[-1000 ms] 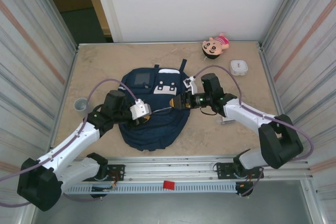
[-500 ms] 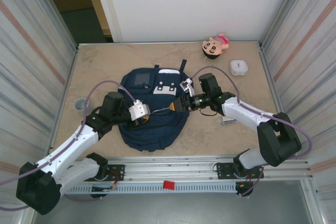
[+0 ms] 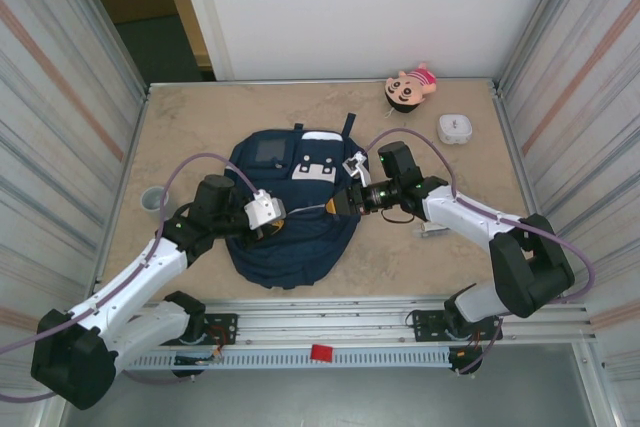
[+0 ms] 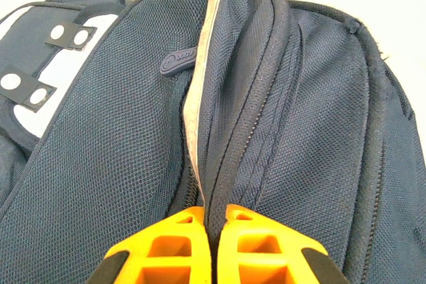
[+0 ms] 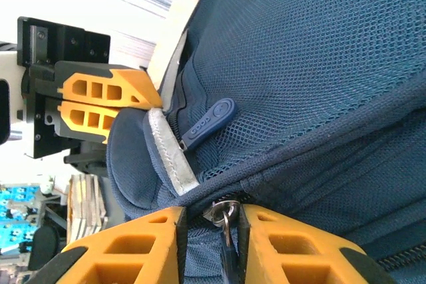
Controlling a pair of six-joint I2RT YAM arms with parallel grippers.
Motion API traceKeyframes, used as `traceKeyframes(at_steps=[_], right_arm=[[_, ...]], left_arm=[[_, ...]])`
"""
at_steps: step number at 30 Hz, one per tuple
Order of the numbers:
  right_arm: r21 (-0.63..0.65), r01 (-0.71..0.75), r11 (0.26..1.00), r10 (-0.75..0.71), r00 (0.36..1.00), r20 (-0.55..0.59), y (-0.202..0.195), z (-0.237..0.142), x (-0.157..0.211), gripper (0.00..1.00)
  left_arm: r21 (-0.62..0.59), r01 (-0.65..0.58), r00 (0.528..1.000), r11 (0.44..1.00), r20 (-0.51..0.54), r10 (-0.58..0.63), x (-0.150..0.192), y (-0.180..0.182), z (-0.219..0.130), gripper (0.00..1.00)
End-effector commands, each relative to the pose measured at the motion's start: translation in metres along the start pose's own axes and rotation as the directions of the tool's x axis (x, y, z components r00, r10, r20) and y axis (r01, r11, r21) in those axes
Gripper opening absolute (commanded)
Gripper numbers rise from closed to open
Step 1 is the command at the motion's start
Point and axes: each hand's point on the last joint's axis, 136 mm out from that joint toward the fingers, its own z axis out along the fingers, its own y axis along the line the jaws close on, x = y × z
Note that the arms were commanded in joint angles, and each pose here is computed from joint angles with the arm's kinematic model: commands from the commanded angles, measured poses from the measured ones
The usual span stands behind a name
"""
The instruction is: Pack books, pencil case, and school supplies into a backpack
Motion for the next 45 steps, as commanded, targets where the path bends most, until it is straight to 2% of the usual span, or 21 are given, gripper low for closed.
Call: traceKeyframes(at_steps=[1, 3, 8, 18, 22, 28, 32, 39, 45], right_arm=[[-0.008, 0.009, 1.000, -0.009, 1.000, -0.016, 0.003, 0.001, 0.008, 0.30], [-0.004, 0.002, 1.000, -0.002, 1.000, -0.022, 0.002, 0.003, 0.010, 0.32], [0.022, -0.014, 1.000, 0.014, 0.999, -0.031, -0.005, 0.006, 0.017, 0.16], [0.061, 0.003, 0.998, -0.004, 1.000, 0.026, 0.005, 0.000, 0.020, 0.05], [0.064, 0.024, 0.998, -0.027, 0.999, 0.033, 0.019, 0.002, 0.018, 0.05], [0.098, 0.090, 0.991, -0.090, 0.996, -0.002, 0.054, 0.014, 0.020, 0.05], [0.111, 0.083, 0.990, -0.081, 0.996, -0.024, 0.065, 0.027, 0.024, 0.05], [0.142, 0.023, 0.990, -0.020, 1.000, -0.021, 0.068, 0.040, 0.021, 0.06], [0.302, -0.029, 0.953, 0.030, 1.000, 0.003, 0.043, 0.018, 0.021, 0.05]], left_arm=[[-0.044, -0.043, 0.991, 0.998, 0.129, 0.048, -0.033, 0.009, -0.010, 0.00], [-0.047, -0.043, 0.990, 0.998, 0.134, 0.049, -0.035, 0.010, -0.011, 0.00], [-0.082, -0.025, 0.992, 0.996, 0.118, 0.034, -0.032, 0.017, -0.012, 0.00], [-0.127, 0.008, 0.993, 0.992, 0.117, 0.007, -0.034, 0.027, -0.012, 0.00], [-0.143, 0.027, 0.993, 0.989, 0.121, -0.010, -0.037, 0.033, -0.013, 0.00], [-0.194, 0.079, 0.995, 0.978, 0.067, -0.067, -0.028, 0.047, -0.006, 0.00], [-0.188, 0.068, 0.995, 0.980, 0.087, -0.053, -0.039, 0.046, -0.001, 0.00], [-0.159, 0.041, 0.994, 0.987, 0.105, -0.024, -0.058, 0.037, 0.007, 0.00], [-0.231, 0.088, 0.995, 0.969, 0.069, -0.073, -0.051, 0.051, 0.005, 0.00]])
